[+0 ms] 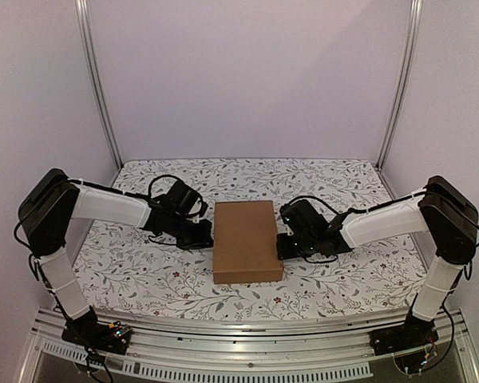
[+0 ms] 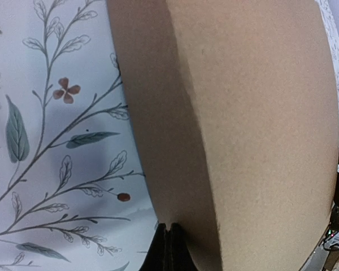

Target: Fold the paper box

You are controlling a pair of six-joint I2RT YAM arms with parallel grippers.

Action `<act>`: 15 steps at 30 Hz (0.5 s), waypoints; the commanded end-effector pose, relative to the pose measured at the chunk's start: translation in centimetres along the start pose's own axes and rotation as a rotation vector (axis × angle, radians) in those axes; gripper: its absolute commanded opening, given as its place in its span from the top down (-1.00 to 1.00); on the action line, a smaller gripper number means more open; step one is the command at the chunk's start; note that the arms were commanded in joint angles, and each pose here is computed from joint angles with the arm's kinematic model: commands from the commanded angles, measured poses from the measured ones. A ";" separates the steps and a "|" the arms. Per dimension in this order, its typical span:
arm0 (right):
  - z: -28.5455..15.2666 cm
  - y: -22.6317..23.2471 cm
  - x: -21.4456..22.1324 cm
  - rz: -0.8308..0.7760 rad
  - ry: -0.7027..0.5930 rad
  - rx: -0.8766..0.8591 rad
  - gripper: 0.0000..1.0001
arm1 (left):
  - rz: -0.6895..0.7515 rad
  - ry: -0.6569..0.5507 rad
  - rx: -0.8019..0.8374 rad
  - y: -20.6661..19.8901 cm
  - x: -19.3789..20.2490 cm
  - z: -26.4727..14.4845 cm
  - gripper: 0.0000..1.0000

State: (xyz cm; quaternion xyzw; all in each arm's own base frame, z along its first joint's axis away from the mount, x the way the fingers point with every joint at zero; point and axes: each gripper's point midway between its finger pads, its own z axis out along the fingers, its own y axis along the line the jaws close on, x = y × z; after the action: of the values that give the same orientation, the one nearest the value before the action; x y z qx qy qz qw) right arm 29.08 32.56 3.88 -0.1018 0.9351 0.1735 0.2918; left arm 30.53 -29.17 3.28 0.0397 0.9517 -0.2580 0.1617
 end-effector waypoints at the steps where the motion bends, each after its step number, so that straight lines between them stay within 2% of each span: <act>1: 0.1 2.0 -2.9 -0.008 -0.061 -0.081 1.00 | 0.044 -0.034 0.077 -2.8 -2.3 -0.1 1.00; 4: 0.1 0.9 -3.2 -0.018 -0.067 -0.049 1.00 | 0.050 -0.058 0.013 -1.7 -3.2 -0.6 1.00; 7: -0.2 -0.9 -2.6 -0.043 -0.045 0.012 0.87 | 0.058 -0.080 -0.048 -0.6 -4.1 -1.6 1.00; 9: -0.8 -2.0 -2.9 -0.059 -0.053 0.051 0.80 | 0.062 -0.102 -0.073 -0.3 -4.8 -2.6 0.90; 13: -2.8 -3.4 -4.0 -0.104 -0.083 0.113 0.54 | 0.072 -0.140 -0.100 -0.3 -5.6 -4.4 0.79; 15: -4.1 -4.2 -4.5 -0.133 -0.100 0.155 0.36 | 0.078 -0.160 -0.120 -0.3 -5.9 -5.5 0.65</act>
State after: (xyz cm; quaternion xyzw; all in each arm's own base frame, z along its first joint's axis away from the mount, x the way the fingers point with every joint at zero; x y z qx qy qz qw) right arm 31.25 30.08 5.62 -0.1231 0.9298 0.1320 0.3208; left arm 33.63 -28.20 6.83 0.0502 0.9502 -0.2196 0.2155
